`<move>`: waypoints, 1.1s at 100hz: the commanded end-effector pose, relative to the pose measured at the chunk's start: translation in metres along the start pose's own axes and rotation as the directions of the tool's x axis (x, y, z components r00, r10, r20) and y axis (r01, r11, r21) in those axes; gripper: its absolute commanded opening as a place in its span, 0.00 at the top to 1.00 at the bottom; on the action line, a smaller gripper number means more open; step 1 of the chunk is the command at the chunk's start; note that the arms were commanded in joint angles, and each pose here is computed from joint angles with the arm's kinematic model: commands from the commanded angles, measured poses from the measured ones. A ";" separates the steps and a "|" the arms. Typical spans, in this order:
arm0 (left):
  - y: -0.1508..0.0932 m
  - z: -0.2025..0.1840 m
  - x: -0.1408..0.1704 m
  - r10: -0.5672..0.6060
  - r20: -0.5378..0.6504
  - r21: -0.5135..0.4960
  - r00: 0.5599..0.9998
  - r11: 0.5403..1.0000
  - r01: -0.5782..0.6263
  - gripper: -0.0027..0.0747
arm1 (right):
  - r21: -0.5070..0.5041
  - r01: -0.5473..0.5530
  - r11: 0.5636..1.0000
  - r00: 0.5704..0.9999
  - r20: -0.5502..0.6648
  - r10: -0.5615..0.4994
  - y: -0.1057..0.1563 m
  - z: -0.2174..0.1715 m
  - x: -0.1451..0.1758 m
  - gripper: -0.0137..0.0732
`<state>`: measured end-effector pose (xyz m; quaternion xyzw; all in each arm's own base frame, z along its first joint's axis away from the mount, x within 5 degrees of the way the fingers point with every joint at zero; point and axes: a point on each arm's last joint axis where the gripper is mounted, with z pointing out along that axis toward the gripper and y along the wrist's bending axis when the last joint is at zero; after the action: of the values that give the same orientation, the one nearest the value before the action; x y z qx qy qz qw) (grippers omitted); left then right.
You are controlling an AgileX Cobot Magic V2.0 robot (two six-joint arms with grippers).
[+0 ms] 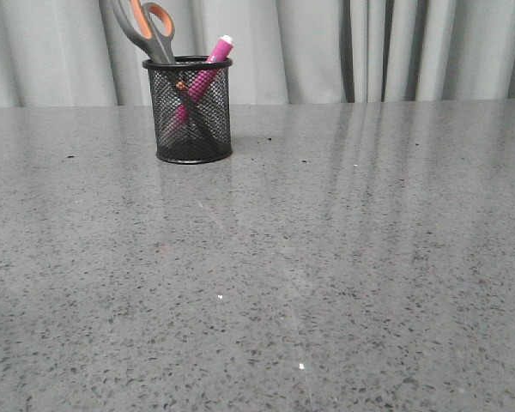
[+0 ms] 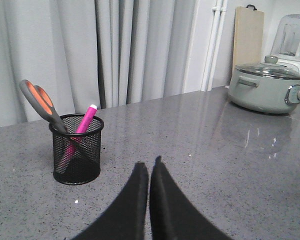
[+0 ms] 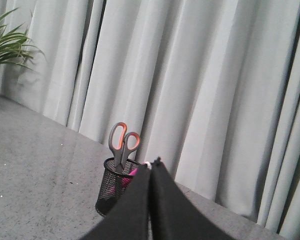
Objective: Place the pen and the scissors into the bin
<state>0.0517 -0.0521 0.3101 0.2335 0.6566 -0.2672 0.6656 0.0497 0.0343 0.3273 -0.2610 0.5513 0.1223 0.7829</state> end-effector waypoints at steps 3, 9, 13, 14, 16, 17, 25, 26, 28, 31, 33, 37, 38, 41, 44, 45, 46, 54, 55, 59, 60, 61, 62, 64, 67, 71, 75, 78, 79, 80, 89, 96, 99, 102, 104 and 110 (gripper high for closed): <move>0.001 0.000 -0.010 -0.032 0.038 -0.007 0.999 0.999 0.033 0.99 | 0.026 0.017 1.000 0.997 0.072 -0.018 -0.003 -0.012 -0.012 0.92; 0.001 0.000 -0.010 -0.032 0.038 -0.007 0.999 0.999 0.033 0.99 | 0.039 0.016 0.999 0.996 0.091 -0.019 -0.005 -0.018 -0.014 0.92; 0.001 0.000 -0.010 -0.032 0.038 -0.007 0.999 0.999 0.033 0.99 | 0.043 0.015 0.999 0.995 0.101 -0.020 -0.005 -0.021 -0.015 0.92; 0.001 0.000 -0.010 -0.032 0.038 -0.007 0.999 0.999 0.033 0.99 | 0.045 0.015 0.999 0.994 0.105 -0.020 -0.005 -0.022 -0.015 0.92; 0.001 0.000 -0.010 -0.032 0.038 -0.007 0.999 0.999 0.033 0.99 | 0.046 0.015 0.999 0.994 0.109 -0.020 -0.005 -0.022 -0.015 0.92; 0.001 0.000 -0.010 -0.032 0.038 -0.007 0.999 0.999 0.033 0.99 | 0.046 0.015 0.999 0.994 0.110 -0.020 -0.005 -0.023 -0.016 0.92; 0.001 0.000 -0.010 -0.032 0.038 -0.007 0.999 0.999 0.033 0.99 | 0.047 0.015 0.999 0.993 0.113 -0.020 -0.005 -0.023 -0.016 0.92; 0.001 0.000 -0.010 -0.032 0.038 -0.007 0.999 0.999 0.033 0.99 | 0.047 0.015 0.999 0.993 0.113 -0.020 -0.005 -0.023 -0.016 0.92; 0.001 0.000 -0.010 -0.032 0.038 -0.007 0.999 0.999 0.033 0.99 | 0.048 0.015 0.999 0.994 0.111 -0.020 -0.005 -0.023 -0.016 0.92; 0.001 0.000 -0.010 -0.032 0.038 -0.007 0.999 0.999 0.033 0.99 | 0.048 0.015 0.999 0.994 0.109 -0.020 -0.005 -0.023 -0.016 0.92; 0.001 0.000 -0.010 -0.032 0.038 -0.007 0.999 0.999 0.033 0.99 | 0.048 0.015 0.999 0.994 0.109 -0.020 -0.005 -0.023 -0.016 0.92; 0.001 0.000 -0.010 -0.032 0.038 -0.007 0.999 0.999 0.033 0.99 | 0.050 0.015 0.999 0.994 0.103 -0.020 -0.005 -0.023 -0.015 0.92; 0.001 0.000 -0.010 -0.032 0.038 -0.007 0.999 0.999 0.033 0.99 | 0.050 0.015 0.999 0.994 0.103 -0.020 -0.005 -0.023 -0.015 0.92; 0.001 0.000 -0.010 -0.032 0.038 -0.007 0.999 0.999 0.033 0.99 | 0.050 0.015 0.999 0.994 0.103 -0.020 -0.005 -0.023 -0.015 0.92; 0.001 0.000 -0.010 -0.032 0.038 -0.007 0.999 0.999 0.033 0.99 | 0.050 0.015 0.999 0.994 0.103 -0.020 -0.005 -0.023 -0.015 0.92; 0.001 0.000 -0.010 -0.032 0.038 -0.007 0.999 0.999 0.033 0.99 | 0.050 0.015 0.999 0.994 0.103 -0.020 -0.005 -0.023 -0.015 0.92; 0.001 0.000 -0.010 -0.032 0.038 -0.007 0.999 0.999 0.033 0.99 | 0.050 0.015 0.999 0.994 0.103 -0.020 -0.005 -0.023 -0.015 0.92; 0.001 0.000 -0.010 -0.032 0.038 -0.007 0.999 0.999 0.033 0.99 | 0.050 0.015 0.999 0.994 0.103 -0.020 -0.005 -0.023 -0.015 0.92; 0.001 0.000 -0.010 -0.032 0.038 -0.007 0.999 0.999 0.033 0.99 | 0.050 0.015 0.999 0.994 0.103 -0.020 -0.005 -0.023 -0.015 0.92; 0.001 0.000 -0.010 -0.032 0.039 -0.008 0.999 0.999 0.033 0.99 | 0.050 0.015 0.999 0.994 0.103 -0.020 -0.005 -0.023 -0.015 0.92; 0.001 0.000 -0.010 -0.032 0.039 -0.008 0.999 0.999 0.033 0.99 | 0.050 0.015 0.999 0.994 0.103 -0.020 -0.005 -0.023 -0.015 0.92; 0.001 0.000 -0.010 -0.032 0.039 -0.008 0.999 0.999 0.033 0.99 | 0.050 0.015 0.999 0.994 0.103 -0.020 -0.005 -0.023 -0.015 0.92; 0.001 0.000 -0.010 -0.032 0.039 -0.008 0.999 0.999 0.033 0.99 | 0.050 0.015 0.999 0.994 0.103 -0.020 -0.005 -0.023 -0.015 0.92; 0.001 0.000 -0.010 -0.032 0.039 -0.008 0.999 0.999 0.033 0.99 | 0.050 0.015 0.999 0.994 0.103 -0.020 -0.005 -0.023 -0.015 0.92; 0.001 0.000 -0.008 -0.034 0.036 -0.013 0.999 0.999 0.034 0.99 | 0.050 0.015 0.999 0.994 0.103 -0.020 -0.005 -0.023 -0.015 0.92; 0.001 0.000 -0.006 -0.035 0.031 -0.013 0.999 0.999 0.035 0.99 | 0.050 0.015 0.999 0.994 0.103 -0.020 -0.005 -0.023 -0.015 0.92; 0.002 0.000 -0.002 -0.037 0.022 -0.014 0.999 0.999 0.038 0.99 | 0.050 0.015 0.999 0.994 0.103 -0.020 -0.005 -0.023 -0.015 0.92; 0.002 0.001 0.000 -0.039 0.015 -0.015 0.999 0.999 0.039 0.99 | 0.050 0.015 0.999 0.994 0.103 -0.020 -0.005 -0.023 -0.015 0.92; 0.002 0.001 0.002 -0.039 0.010 -0.015 0.999 0.999 0.039 0.99 | 0.050 0.015 0.999 0.994 0.103 -0.020 -0.005 -0.023 -0.015 0.92; 0.002 0.001 0.003 -0.039 0.008 -0.016 0.999 0.999 0.039 0.99 | 0.050 0.015 0.999 0.994 0.103 -0.020 -0.005 -0.023 -0.015 0.92; 0.005 -0.001 0.014 0.091 -0.031 -0.050 0.995 0.994 -0.093 0.99 | 0.050 0.015 0.999 0.994 0.103 -0.020 -0.005 -0.023 -0.015 0.92; 0.012 -0.006 0.019 0.224 -0.020 -0.142 0.974 0.964 -0.225 0.99 | 0.050 0.015 0.999 0.994 0.103 -0.020 -0.005 -0.023 -0.015 0.92; 0.015 -0.009 0.022 0.243 -0.009 -0.182 0.970 0.954 -0.240 0.99 | 0.050 0.015 0.999 0.994 0.103 -0.020 -0.005 -0.023 -0.015 0.92; 0.018 -0.011 0.027 0.234 0.006 -0.224 0.972 0.948 -0.227 0.99 | 0.050 0.015 0.999 0.994 0.103 -0.020 -0.005 -0.023 -0.015 0.92; 0.020 -0.013 0.028 0.232 0.029 -0.259 0.972 0.941 -0.217 0.99 | 0.050 0.015 0.999 0.994 0.103 -0.020 -0.005 -0.023 -0.015 0.92; 0.027 -0.019 0.037 0.237 0.088 -0.353 0.968 0.916 -0.192 0.99 | 0.050 0.015 0.999 0.994 0.103 -0.020 -0.005 -0.023 -0.015 0.92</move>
<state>0.0536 -0.0349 0.2676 0.2435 0.6566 -0.1258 0.7027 0.0317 0.0177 0.3259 -0.2367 0.5387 0.1112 0.8009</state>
